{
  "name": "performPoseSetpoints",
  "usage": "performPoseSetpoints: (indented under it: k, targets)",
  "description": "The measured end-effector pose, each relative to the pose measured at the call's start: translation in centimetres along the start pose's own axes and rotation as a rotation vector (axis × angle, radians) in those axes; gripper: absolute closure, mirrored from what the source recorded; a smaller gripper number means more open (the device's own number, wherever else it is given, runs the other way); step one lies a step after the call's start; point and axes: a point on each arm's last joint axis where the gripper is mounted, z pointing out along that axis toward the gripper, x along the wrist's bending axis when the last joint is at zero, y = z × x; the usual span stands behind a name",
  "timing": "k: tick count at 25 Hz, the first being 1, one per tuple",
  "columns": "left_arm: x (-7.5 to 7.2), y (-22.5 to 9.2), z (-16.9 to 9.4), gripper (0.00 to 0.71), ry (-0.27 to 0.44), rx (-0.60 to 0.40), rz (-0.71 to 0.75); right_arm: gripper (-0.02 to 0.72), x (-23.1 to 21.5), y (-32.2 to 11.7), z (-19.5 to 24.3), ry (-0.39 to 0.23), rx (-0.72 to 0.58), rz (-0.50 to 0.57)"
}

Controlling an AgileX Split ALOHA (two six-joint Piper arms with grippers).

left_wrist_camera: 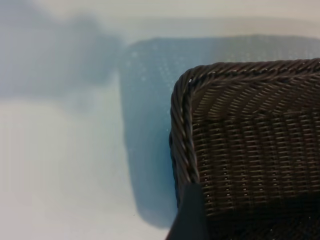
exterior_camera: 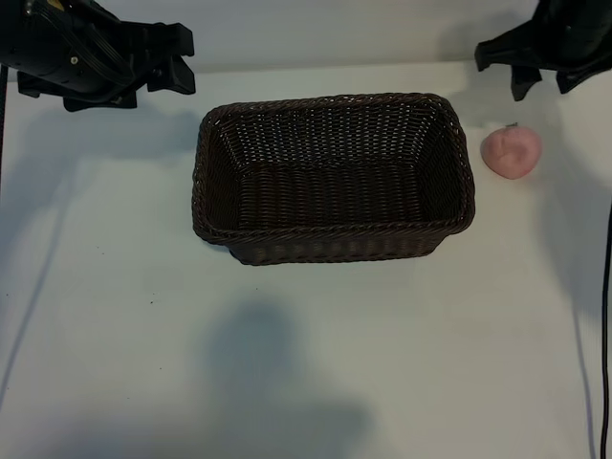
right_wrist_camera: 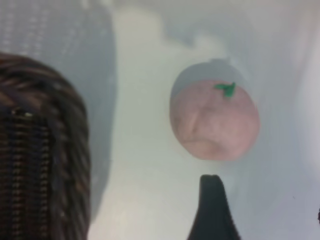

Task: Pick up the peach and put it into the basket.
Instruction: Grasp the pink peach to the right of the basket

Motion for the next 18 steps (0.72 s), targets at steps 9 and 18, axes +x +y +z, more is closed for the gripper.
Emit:
performPoseSetpoints:
  k: [9, 18]
  targets:
    - [0.4, 0.0, 0.0, 0.115, 0.048, -0.004, 0.003, 0.210, 0.2, 0.2, 4.0, 0.039, 0.026, -0.004]
    - [0.5, 0.1, 0.0, 0.115, 0.052, -0.005, 0.009, 0.213, 0.5, -0.5, 8.7, 0.041, 0.113, -0.010]
